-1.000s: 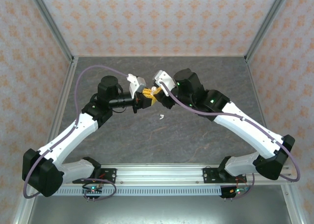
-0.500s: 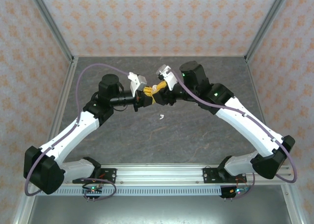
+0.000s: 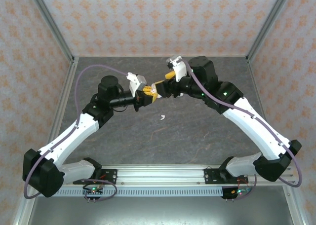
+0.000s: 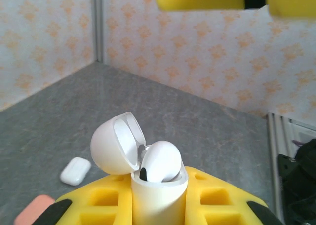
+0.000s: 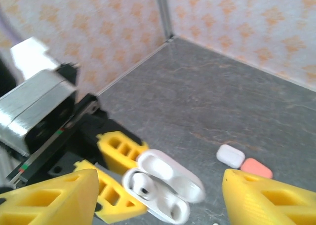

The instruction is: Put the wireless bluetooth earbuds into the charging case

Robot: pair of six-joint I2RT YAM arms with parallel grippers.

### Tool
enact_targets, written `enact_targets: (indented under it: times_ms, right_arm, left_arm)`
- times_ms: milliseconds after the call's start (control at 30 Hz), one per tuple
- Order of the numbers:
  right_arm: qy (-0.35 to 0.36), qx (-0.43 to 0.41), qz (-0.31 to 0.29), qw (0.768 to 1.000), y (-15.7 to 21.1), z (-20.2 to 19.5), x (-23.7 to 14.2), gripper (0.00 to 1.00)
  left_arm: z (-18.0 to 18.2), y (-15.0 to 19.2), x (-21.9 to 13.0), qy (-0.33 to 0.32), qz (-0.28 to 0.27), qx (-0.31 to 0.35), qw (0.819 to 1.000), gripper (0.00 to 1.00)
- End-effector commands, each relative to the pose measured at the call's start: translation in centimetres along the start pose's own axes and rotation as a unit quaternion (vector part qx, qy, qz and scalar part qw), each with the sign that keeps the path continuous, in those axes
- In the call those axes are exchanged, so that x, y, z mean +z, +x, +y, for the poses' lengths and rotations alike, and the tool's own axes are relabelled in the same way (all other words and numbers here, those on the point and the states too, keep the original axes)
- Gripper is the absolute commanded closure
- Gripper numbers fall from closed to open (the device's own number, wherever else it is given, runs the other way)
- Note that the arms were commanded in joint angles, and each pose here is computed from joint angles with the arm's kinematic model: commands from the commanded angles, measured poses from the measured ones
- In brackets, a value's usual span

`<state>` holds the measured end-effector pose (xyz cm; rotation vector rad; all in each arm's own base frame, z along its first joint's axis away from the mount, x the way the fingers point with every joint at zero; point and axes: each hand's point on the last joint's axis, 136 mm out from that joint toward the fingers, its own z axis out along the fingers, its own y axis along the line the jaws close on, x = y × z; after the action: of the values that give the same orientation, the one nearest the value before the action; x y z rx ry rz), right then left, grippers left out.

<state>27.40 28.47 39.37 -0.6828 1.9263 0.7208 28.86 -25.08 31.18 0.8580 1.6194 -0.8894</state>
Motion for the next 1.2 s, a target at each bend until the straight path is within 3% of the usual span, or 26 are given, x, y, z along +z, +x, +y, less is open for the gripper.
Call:
enact_targets:
  times_ms: [0, 133, 233, 500, 800, 1167]
  right_arm:
    - [0.095, 0.047, -0.039, 0.994, -1.0, -3.5, -2.1, 0.29]
    - [0.149, 0.12, -0.016, 0.981, 2.0, -7.6, -2.1, 0.24]
    - [0.179, 0.171, 0.006, 0.969, 4.8, -10.1, -1.9, 0.24]
    - [0.229, 0.222, 0.083, 0.944, 13.4, -12.8, 0.2, 0.28]
    - [0.192, 0.287, 0.141, 0.928, 18.5, -12.2, 5.4, 0.36]
    - [0.179, 0.212, 0.247, 0.929, 21.7, -9.7, 13.4, 0.38]
  left_arm:
    - [0.9, -0.7, -1.4, -0.056, -0.014, 0.046, 0.997, 1.0]
    - [0.9, -0.1, -2.1, -0.065, 0.015, 0.074, 0.995, 1.0]
    - [0.9, -0.5, -2.2, -0.066, -0.004, 0.069, 0.995, 1.0]
    - [1.4, -1.3, -2.7, -0.089, -0.022, 0.068, 0.993, 1.0]
    - [1.9, -2.4, -3.5, -0.117, -0.038, 0.074, 0.99, 1.0]
    - [1.9, -3.5, -4.6, -0.138, -0.053, 0.088, 0.985, 1.0]
